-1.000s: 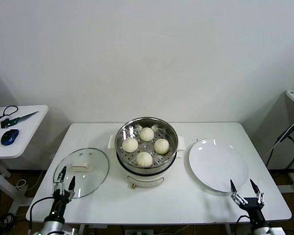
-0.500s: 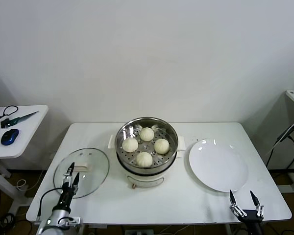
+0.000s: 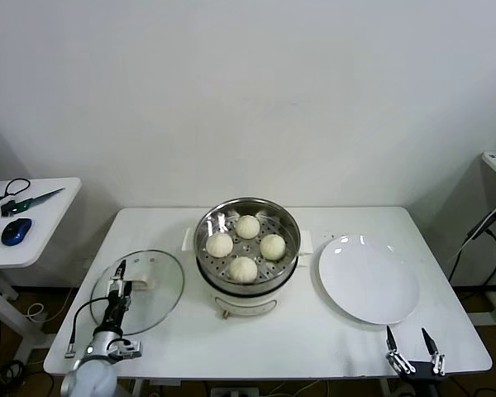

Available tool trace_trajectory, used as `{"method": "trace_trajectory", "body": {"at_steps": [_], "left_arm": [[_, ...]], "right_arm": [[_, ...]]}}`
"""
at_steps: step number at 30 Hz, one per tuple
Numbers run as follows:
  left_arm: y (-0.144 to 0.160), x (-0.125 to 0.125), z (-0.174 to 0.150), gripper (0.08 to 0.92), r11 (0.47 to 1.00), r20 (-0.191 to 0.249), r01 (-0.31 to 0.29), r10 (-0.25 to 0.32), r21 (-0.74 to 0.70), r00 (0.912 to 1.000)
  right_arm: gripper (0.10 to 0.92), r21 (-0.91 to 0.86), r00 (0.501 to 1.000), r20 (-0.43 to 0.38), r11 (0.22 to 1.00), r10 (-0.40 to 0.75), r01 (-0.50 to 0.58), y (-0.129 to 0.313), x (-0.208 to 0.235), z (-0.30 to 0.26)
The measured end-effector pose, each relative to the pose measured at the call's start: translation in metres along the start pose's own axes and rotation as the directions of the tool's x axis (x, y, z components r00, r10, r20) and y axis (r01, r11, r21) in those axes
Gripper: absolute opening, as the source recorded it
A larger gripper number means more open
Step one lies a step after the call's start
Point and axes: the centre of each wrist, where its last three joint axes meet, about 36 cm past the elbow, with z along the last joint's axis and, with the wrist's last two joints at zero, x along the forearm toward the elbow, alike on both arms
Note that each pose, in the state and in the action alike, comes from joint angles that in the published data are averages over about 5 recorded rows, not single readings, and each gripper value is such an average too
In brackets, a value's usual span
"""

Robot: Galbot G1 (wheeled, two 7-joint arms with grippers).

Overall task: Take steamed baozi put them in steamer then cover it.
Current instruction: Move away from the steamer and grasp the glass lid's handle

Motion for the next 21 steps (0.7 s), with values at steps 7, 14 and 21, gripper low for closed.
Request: {"method": "trace_trajectory", "body": {"at_steps": [7,14,21], "left_arm": [[-0.0061,-0.0017,-0.0015,0.575,1.0,0.0,-0.018,0.018,-0.011,0.9998],[-0.0087,-0.0016,-0.0032,0.376,1.0,-0.004,-0.026,0.026,-0.013,0.9997],[-0.0066,-0.0023,-0.0039,0.175,1.0,-0.006,-0.027,0.027,-0.006,0.9996]], "right_arm": [[0.823,-0.005,1.0,0.004,1.0,0.0,0.0,0.0036,-0.0008,-0.0008],[0.823,-0.009,1.0,0.009,1.0,-0.002,0.003,0.0074,-0.001,-0.0017],[0.823,-0.008,1.0,0.011,1.0,-0.007,0.007,0.008,-0.0017,-0.0027]]}}
